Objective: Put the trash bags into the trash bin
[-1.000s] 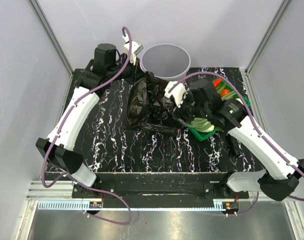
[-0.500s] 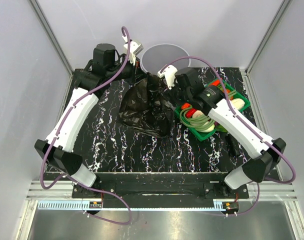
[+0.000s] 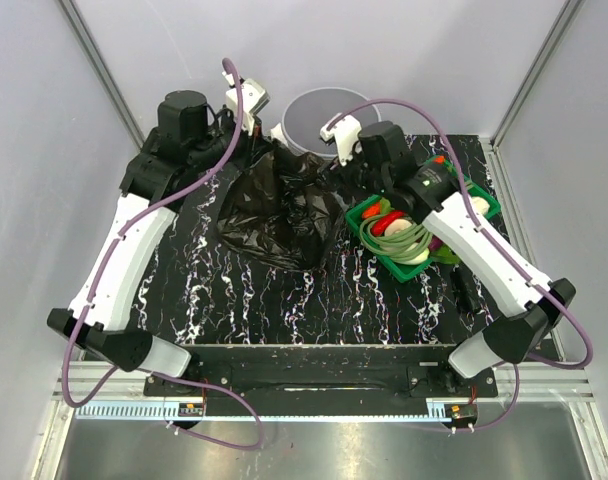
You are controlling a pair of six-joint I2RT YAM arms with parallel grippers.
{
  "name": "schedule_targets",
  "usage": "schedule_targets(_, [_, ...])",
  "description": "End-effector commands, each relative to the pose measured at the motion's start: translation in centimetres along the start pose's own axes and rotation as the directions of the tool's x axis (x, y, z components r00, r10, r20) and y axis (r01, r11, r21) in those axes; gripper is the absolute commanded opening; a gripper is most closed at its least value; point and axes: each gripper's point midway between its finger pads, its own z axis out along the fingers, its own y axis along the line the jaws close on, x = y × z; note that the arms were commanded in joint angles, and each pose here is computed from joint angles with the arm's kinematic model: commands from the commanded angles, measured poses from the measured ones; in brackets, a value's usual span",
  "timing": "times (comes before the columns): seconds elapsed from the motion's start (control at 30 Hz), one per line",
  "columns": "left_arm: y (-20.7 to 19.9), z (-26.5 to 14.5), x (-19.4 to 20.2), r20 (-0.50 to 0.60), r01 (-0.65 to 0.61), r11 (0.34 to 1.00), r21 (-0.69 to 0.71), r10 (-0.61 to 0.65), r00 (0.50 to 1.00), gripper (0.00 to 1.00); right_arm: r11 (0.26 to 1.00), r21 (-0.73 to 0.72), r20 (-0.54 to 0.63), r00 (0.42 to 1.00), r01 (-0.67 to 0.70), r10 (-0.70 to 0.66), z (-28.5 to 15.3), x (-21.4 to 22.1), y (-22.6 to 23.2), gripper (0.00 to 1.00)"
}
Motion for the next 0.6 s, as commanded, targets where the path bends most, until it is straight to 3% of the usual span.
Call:
schedule_targets(0.0, [2.0,-3.9,-1.9,0.011,-0.106,0.983,-0.147,0.109,0.994,0.00,1.000,0.015,0.167,0.986,0.018,-0.020,-4.8,-5.2,-1.9,0.84])
schedule_targets(0.27, [4.5,-6.8,-2.2,-0.049,-0.186,0.936,-0.300,0.180,0.982,0.00,0.998,0.022,0.218,0.974,0.063,-0.066,-3.9,-8.2,-4.1,0.87])
schedule_targets(0.47, [6.3,-7.4,-1.5,-0.096,-0.209,0.904,-0.372,0.186,0.978,0.00,0.957,-0.265,0.231,0.972,0.116,-0.053,-4.4,-8.4,0.5,0.86])
schedule_targets(0.57, [6.9,-7.0,-1.2,-0.111,-0.221,0.898,-0.381,0.193,0.975,0.00,0.935,-0.342,0.216,0.976,0.098,-0.023,-4.5,-7.7,2.0,0.79])
